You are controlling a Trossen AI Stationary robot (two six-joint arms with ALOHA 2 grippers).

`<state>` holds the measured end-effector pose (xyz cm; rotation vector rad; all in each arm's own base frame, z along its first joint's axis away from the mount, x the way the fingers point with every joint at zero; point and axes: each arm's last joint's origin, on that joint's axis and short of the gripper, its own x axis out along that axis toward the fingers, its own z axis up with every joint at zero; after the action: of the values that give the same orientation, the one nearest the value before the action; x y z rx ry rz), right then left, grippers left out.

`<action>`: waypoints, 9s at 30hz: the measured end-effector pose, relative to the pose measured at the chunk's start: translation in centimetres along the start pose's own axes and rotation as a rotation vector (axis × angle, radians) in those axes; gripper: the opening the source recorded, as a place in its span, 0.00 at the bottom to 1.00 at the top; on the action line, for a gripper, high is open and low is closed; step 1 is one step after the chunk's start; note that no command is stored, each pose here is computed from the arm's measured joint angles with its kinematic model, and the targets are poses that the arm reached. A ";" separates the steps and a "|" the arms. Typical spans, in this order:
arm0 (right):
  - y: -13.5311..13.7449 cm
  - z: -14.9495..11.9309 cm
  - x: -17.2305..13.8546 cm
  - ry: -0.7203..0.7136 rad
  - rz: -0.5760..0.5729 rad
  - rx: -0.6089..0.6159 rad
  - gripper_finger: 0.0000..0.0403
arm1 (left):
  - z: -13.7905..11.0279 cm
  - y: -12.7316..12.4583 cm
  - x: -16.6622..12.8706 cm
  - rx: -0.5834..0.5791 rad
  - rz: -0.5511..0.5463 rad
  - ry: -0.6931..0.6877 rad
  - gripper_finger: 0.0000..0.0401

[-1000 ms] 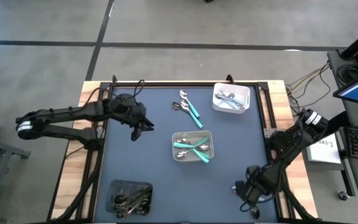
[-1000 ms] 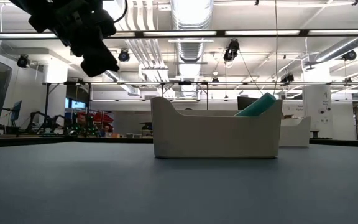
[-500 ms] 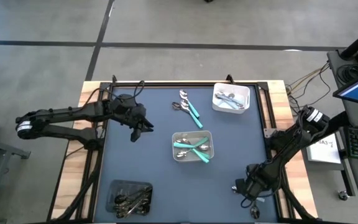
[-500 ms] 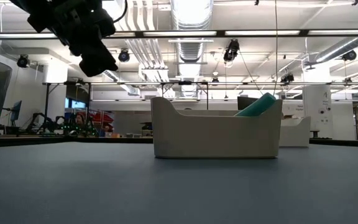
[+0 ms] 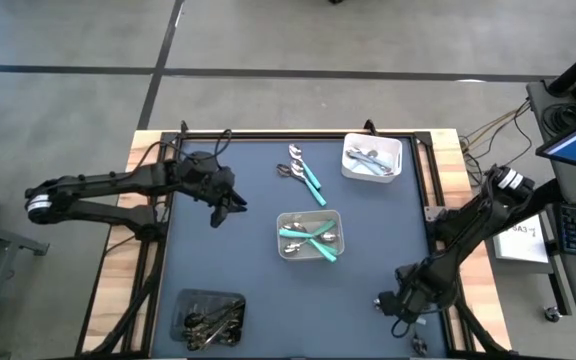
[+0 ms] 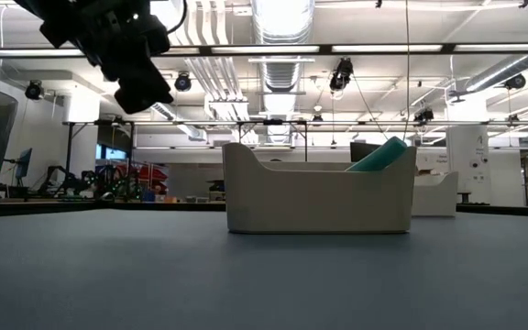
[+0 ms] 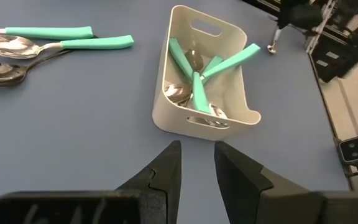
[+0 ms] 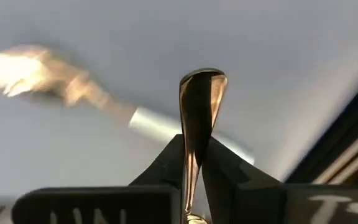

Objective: Sort silverware by color (type)
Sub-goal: Put the black spoon into the black bin, then put the blue spoon into the white bin

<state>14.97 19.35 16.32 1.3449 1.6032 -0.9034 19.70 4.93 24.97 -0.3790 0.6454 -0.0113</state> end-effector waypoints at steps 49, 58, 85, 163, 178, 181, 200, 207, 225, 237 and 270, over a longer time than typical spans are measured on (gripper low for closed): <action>15.8 16.2 -27.6 -1.527 0.512 -0.685 0.07 | 10.1 -1.8 2.6 0.103 0.097 -0.326 0.30; 16.9 17.2 -27.3 -1.508 0.566 -0.732 0.07 | 10.6 -1.6 2.5 0.125 0.204 -0.358 0.43; 18.6 17.8 -26.8 -1.510 0.675 -0.795 0.07 | 9.8 -0.9 2.8 0.068 0.346 -0.287 0.01; 2.8 6.6 -8.9 -0.092 -0.008 -0.815 0.32 | -5.9 -21.3 5.0 -0.584 -0.044 0.554 0.13; 1.0 2.0 -4.1 0.072 0.078 -0.882 0.32 | -4.7 -20.1 5.8 -0.545 -0.039 0.483 0.13; 0.6 1.4 -3.7 0.079 0.083 -0.881 0.32 | -4.6 -20.1 5.8 -0.546 -0.041 0.482 0.13; 2.3 1.0 2.1 -0.010 -0.053 -0.785 0.32 | -4.7 -20.1 5.7 -0.335 -0.085 0.477 0.13; 3.0 1.4 4.2 -0.041 -0.154 -0.789 0.31 | -4.7 -20.0 5.7 -0.280 -0.096 0.476 0.13; 2.4 1.2 1.0 -0.115 -0.076 -0.909 0.05 | -4.7 -20.0 5.7 -0.286 -0.085 0.465 0.13; 2.2 6.7 -8.5 -0.568 0.087 -0.937 0.05 | -4.0 -19.4 6.1 -0.284 0.029 0.309 0.13; -1.6 33.0 -17.8 -0.965 -0.174 -0.604 0.21 | 3.3 -7.6 7.0 -0.207 0.852 -0.284 0.13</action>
<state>19.62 -17.70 19.76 0.2467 1.0693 -0.8654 28.03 -1.96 25.95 -0.2729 0.4853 0.9117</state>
